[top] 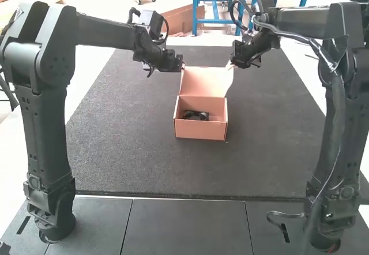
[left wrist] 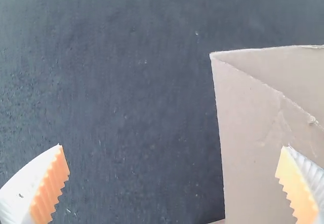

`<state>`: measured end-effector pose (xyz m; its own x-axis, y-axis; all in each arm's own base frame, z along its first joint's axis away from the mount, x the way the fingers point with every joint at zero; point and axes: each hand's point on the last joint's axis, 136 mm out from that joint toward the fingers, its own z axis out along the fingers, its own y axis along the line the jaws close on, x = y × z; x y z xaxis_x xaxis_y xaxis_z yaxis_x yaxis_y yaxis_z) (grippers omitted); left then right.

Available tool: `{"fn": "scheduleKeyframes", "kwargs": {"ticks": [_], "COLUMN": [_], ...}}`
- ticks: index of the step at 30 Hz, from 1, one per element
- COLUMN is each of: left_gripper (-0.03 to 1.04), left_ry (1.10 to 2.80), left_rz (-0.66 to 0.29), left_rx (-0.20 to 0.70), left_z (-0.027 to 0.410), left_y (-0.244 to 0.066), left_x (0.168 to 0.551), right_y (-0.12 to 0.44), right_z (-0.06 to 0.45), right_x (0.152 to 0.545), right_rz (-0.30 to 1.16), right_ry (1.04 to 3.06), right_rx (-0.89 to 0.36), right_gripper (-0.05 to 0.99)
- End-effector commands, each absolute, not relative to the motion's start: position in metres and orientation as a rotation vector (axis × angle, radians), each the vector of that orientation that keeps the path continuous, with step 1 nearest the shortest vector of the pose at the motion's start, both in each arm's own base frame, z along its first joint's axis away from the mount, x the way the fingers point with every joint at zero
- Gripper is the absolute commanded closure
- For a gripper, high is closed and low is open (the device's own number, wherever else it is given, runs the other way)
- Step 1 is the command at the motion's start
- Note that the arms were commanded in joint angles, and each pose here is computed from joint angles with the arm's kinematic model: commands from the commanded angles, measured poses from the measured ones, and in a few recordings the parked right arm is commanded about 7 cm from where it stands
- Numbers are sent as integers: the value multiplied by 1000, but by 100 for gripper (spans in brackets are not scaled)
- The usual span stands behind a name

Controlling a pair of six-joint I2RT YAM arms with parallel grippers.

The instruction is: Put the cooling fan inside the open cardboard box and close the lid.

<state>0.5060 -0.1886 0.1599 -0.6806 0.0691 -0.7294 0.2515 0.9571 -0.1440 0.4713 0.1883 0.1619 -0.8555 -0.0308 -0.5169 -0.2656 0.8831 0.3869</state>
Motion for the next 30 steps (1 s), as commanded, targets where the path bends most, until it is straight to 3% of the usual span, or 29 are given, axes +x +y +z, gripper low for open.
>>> {"fn": "scheduleKeyframes", "kwargs": {"ticks": [1,30], "left_gripper": [4,4], "left_ry": [2242,2289], "left_rz": [-332,-325], "left_rx": [230,237], "left_z": [196,188], "left_y": [-195,-185], "left_x": [505,480], "right_y": [199,193], "right_z": [191,172], "right_x": [458,402], "right_rz": [647,592], "right_ry": [2476,2519], "right_rx": [-269,-299], "right_gripper": [94,94]}}
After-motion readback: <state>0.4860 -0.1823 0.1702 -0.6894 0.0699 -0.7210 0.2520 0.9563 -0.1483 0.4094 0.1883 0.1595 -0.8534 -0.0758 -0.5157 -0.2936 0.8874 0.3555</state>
